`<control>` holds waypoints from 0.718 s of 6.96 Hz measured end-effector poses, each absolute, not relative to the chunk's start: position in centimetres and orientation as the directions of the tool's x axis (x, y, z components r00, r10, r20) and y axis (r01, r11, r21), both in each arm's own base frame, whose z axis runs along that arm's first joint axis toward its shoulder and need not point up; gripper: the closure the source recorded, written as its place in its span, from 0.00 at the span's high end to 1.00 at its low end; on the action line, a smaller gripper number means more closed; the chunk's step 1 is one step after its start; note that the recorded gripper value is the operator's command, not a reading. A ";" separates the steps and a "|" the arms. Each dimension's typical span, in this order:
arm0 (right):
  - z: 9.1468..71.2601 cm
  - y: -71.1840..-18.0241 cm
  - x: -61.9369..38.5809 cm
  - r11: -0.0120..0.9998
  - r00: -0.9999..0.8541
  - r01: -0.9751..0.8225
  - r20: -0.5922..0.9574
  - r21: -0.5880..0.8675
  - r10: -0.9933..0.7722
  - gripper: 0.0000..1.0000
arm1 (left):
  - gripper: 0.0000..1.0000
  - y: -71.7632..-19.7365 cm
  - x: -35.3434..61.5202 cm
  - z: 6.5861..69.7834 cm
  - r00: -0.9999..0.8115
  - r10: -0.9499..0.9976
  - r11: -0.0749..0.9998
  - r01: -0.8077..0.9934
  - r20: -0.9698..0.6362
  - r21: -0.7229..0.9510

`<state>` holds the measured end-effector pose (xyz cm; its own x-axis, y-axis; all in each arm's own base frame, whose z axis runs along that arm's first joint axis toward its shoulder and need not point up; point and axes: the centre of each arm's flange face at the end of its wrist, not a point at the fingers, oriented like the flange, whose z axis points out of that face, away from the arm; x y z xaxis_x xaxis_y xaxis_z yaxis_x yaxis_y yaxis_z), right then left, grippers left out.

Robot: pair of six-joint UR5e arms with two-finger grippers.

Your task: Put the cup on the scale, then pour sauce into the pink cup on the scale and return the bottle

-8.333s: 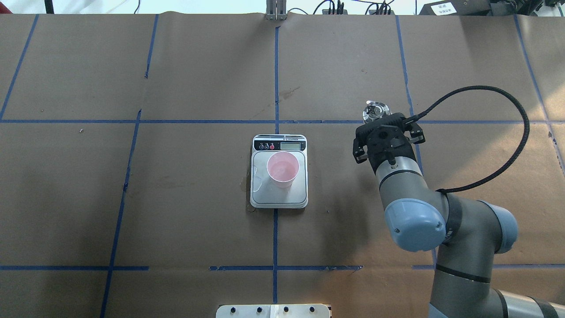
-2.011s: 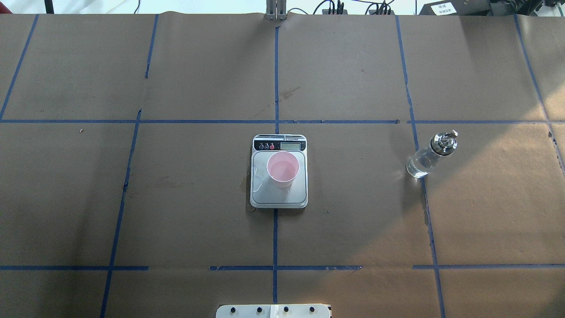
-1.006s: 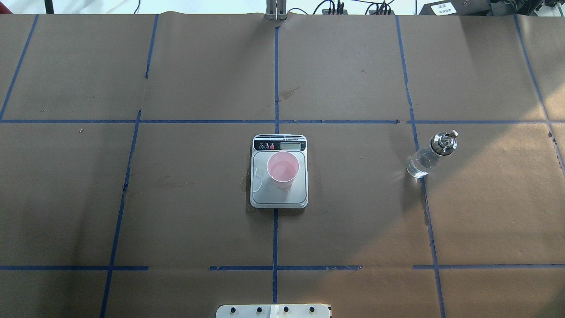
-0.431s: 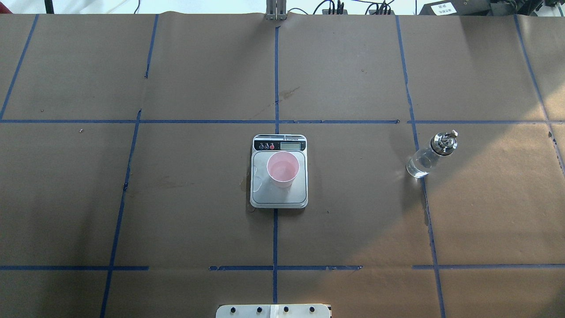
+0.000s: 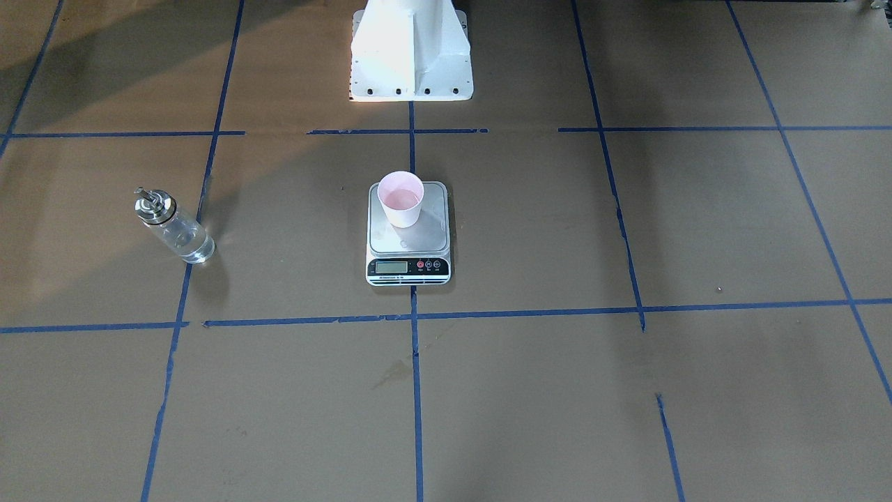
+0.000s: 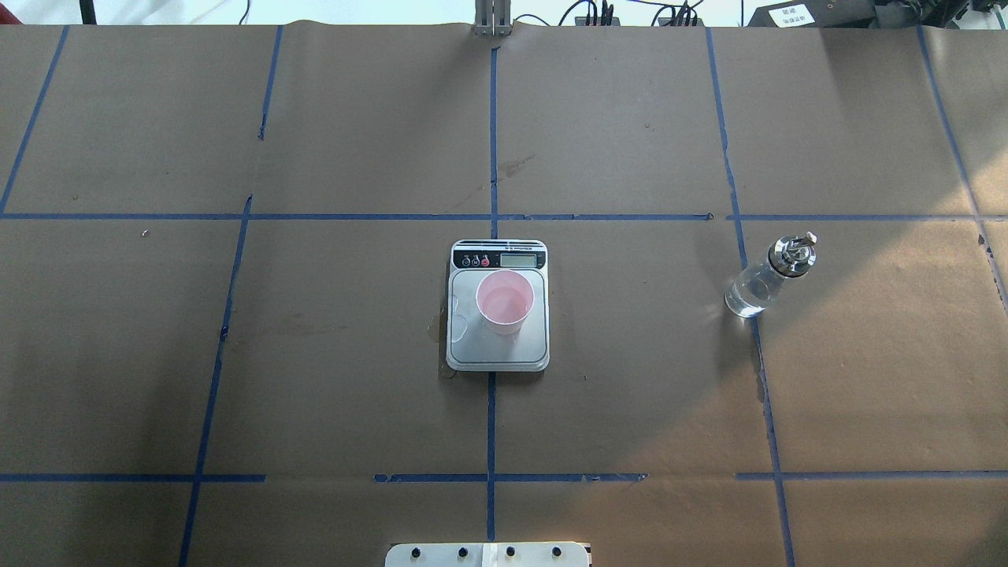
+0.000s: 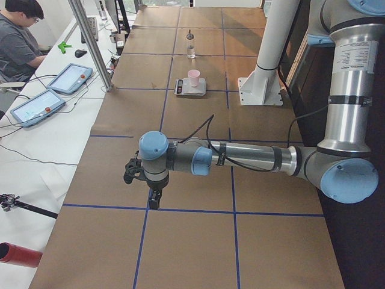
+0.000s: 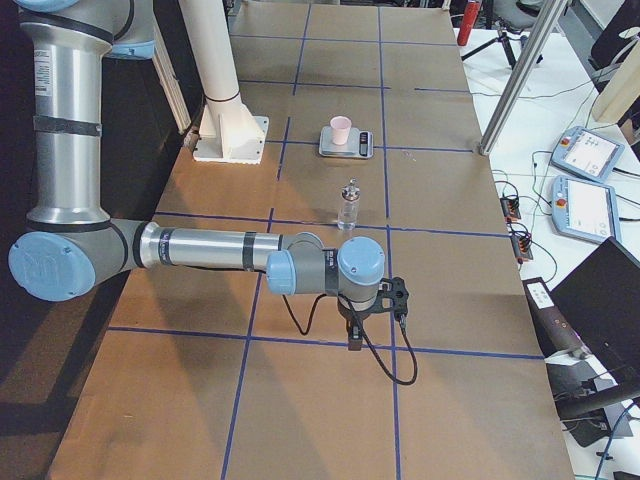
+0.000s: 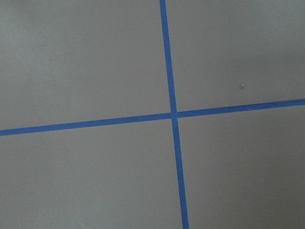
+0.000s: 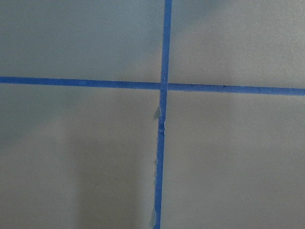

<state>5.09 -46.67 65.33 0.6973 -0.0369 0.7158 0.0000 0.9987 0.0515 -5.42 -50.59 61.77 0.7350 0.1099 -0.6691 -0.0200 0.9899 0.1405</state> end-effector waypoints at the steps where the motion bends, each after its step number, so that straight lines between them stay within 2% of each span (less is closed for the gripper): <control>1: 65.3 -46.7 5.1 0.999 0.697 0.000 0.716 0.052 -0.037 1.00 | 1.00 -50.6 -5.4 61.7 0.735 0.110 0.990 -0.020 -0.669 0.141; 5: 64.9 -46.9 5.1 0.998 0.696 0.000 0.717 0.061 -0.044 1.00 | 1.00 -50.6 -5.4 61.7 0.736 0.111 0.990 -0.021 -0.668 0.142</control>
